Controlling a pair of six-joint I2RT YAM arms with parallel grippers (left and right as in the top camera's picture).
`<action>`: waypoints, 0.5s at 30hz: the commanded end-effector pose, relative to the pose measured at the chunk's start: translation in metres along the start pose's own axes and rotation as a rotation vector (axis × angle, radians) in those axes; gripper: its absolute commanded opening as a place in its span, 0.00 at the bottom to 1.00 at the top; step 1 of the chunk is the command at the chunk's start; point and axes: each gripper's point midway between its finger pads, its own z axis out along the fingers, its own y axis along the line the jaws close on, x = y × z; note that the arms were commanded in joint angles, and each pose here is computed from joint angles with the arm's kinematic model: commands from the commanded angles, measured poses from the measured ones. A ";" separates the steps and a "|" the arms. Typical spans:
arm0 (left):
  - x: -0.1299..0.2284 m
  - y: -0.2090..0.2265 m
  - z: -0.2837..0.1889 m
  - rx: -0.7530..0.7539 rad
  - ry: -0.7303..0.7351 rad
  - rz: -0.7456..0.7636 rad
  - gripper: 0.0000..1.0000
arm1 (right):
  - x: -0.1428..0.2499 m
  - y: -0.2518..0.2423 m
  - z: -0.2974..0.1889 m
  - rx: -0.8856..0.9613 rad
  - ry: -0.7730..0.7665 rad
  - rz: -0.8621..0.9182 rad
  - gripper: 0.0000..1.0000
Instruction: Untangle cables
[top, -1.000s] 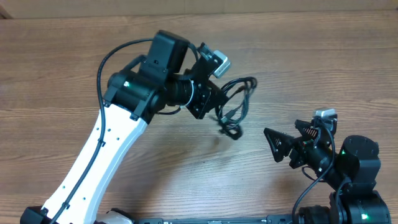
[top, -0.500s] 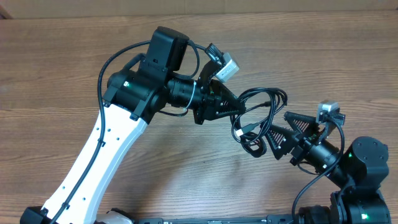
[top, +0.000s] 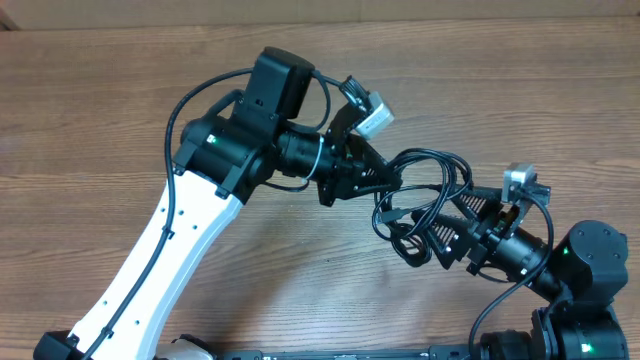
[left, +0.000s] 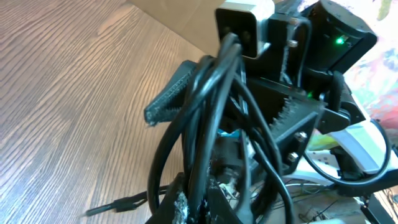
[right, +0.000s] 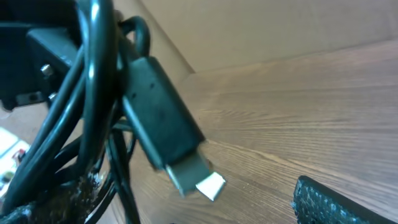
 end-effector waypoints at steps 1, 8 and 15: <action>-0.006 -0.003 -0.006 -0.041 -0.019 0.056 0.04 | 0.003 0.022 -0.003 -0.114 0.026 -0.127 1.00; -0.007 0.004 -0.006 -0.088 -0.019 0.037 0.04 | 0.004 0.028 -0.004 -0.146 0.032 -0.158 1.00; 0.003 -0.025 0.021 -0.010 0.040 0.079 0.04 | 0.000 0.025 -0.003 -0.123 0.016 -0.131 1.00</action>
